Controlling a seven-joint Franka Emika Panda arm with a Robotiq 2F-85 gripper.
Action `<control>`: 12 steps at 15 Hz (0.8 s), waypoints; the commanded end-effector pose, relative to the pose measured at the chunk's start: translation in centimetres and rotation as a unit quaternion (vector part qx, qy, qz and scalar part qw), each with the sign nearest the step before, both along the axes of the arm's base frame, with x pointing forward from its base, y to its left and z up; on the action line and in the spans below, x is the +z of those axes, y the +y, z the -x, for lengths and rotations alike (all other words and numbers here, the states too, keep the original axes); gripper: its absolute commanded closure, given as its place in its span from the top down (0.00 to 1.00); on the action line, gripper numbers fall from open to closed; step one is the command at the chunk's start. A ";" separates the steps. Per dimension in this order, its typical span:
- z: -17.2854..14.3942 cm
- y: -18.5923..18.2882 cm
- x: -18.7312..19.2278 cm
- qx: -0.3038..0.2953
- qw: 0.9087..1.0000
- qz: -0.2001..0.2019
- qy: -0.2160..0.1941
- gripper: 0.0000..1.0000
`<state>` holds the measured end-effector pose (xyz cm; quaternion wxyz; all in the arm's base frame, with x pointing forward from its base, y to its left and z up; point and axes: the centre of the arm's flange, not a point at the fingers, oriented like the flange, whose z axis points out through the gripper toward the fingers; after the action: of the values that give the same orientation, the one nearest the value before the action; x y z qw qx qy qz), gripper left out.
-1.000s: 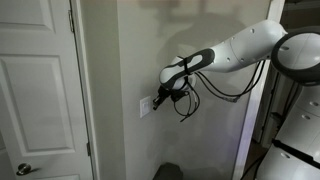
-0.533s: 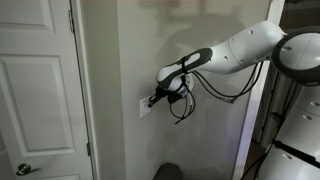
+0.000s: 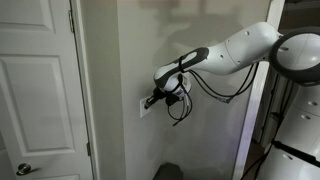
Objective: Turn on the left light switch
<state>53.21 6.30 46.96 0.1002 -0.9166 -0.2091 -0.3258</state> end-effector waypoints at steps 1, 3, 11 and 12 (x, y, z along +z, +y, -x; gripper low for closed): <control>-1.4 -0.2 -0.7 0.000 1.000 -0.003 -0.027 0.00; -1.8 -0.3 -0.8 -0.003 0.999 -0.006 -0.033 0.00; 0.2 -1.7 -0.6 0.004 1.000 0.004 -0.011 0.00; 0.5 -2.0 -0.6 0.001 1.000 0.008 -0.008 0.00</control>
<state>53.86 5.67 46.43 0.1026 -0.9115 -0.2073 -0.3400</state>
